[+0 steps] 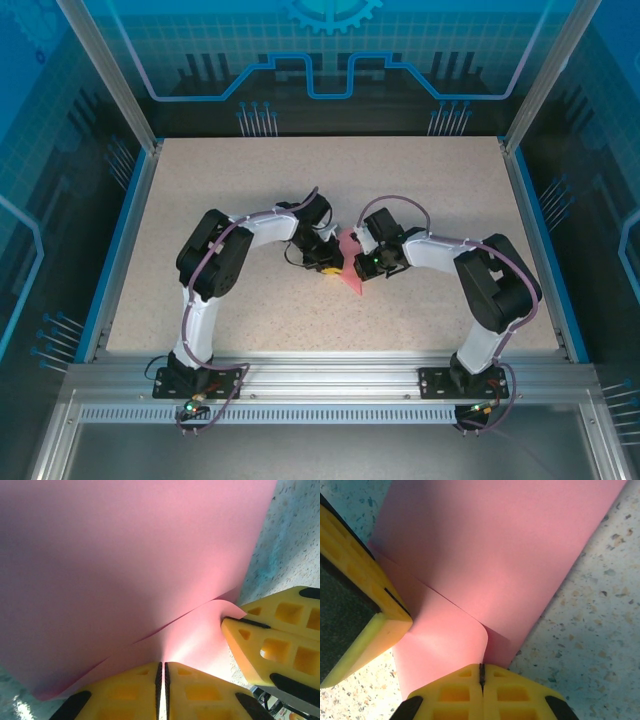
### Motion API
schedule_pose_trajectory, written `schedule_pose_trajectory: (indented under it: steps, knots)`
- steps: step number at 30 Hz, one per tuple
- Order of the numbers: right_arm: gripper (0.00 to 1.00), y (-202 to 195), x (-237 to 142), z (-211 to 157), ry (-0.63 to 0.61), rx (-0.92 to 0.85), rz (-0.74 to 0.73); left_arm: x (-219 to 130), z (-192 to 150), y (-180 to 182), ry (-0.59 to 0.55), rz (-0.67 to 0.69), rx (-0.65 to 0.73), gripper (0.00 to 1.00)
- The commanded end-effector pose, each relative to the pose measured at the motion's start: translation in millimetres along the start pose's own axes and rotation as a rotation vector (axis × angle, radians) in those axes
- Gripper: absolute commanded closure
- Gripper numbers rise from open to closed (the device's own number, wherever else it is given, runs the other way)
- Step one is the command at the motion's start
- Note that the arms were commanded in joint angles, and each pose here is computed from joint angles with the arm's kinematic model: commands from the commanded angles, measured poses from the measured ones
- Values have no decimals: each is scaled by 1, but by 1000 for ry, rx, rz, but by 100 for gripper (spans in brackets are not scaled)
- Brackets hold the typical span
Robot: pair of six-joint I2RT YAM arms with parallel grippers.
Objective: Fold a paper plane with a square sheet of paper (fold left side to right side)
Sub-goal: Third fold the triangle at the center of the table.
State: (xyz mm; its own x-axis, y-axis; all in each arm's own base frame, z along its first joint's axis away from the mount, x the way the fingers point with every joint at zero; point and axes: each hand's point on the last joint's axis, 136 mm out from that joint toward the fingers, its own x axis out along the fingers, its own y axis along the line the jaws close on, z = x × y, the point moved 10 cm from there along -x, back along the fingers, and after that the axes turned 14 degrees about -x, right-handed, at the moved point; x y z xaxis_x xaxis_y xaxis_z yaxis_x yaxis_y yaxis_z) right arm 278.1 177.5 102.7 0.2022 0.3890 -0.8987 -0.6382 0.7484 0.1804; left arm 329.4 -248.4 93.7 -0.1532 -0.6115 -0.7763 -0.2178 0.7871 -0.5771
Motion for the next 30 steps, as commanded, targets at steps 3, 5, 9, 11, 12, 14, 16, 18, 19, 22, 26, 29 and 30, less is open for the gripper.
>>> schedule_pose_trajectory:
  steps: [3,5,9,11,12,14,16,18,19,22,26,29,30]
  knots:
    - [100,-3,13,-18,108,16,4,8,-3,18,3,94,-44,86]
    - [100,-2,10,-15,94,24,12,10,-3,21,-1,117,-52,87]
    - [97,-4,-2,-1,28,53,33,14,-2,27,1,137,-66,87]
    - [88,-5,-12,6,-11,72,38,17,-2,29,4,144,-73,87]
    - [86,-6,-16,9,-24,79,37,17,-2,29,3,144,-74,87]
    - [83,-8,-26,12,-44,97,34,18,-2,30,5,145,-80,88]
    - [81,-8,-34,12,-50,113,29,18,-1,30,3,144,-81,88]
    - [81,-7,-42,10,-51,133,30,18,-1,30,3,143,-81,88]
    - [81,-4,-47,10,-53,142,43,18,-1,29,1,141,-81,88]
    - [92,4,-54,6,-60,196,110,17,-1,28,0,140,-78,87]
    - [100,20,-46,5,-36,264,241,17,0,27,0,141,-80,88]
    - [100,28,-31,6,1,304,284,17,0,28,-1,141,-80,88]
    - [100,30,-26,7,11,310,285,17,0,28,-1,140,-81,88]
